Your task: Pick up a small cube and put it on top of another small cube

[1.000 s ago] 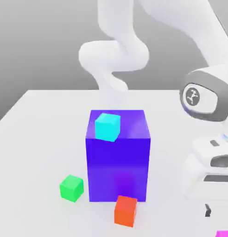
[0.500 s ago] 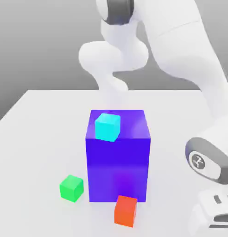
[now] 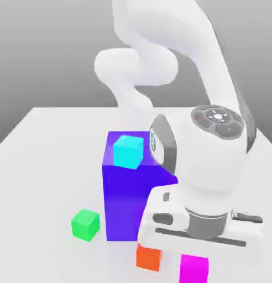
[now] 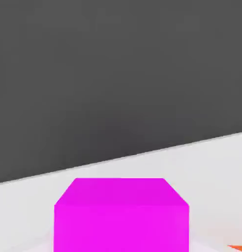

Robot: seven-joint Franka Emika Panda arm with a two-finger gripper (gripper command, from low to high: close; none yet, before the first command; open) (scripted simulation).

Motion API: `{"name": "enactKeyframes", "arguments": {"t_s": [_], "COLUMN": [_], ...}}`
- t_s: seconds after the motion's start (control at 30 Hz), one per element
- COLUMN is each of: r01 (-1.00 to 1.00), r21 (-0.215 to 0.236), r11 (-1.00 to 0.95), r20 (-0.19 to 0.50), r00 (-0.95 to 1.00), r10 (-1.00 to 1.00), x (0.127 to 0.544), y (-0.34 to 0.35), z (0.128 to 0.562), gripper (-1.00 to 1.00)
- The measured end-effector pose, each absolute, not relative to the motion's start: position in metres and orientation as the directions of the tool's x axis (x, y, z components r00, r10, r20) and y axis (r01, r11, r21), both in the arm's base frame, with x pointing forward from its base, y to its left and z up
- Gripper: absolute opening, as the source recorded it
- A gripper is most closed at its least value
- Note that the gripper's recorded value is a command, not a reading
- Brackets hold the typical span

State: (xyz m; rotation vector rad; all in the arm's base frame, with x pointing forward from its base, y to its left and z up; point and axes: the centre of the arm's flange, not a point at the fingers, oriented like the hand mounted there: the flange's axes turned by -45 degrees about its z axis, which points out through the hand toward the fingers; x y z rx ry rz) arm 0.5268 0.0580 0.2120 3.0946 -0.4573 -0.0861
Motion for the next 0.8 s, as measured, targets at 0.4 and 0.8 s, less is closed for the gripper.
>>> {"name": "enactKeyframes", "arguments": {"t_s": [0.4,0.8], "r01": [-0.806,-0.998], "r21": [0.063,0.000], "r11": [-0.589,-0.067], "r20": [-0.100,0.006], "r00": [0.582,0.067], "r10": [-0.807,-0.998], "x": [0.419,0.351], "y": [-0.102,-0.128], "z": [0.222,0.229], "gripper": [-1.00,-1.00]}}
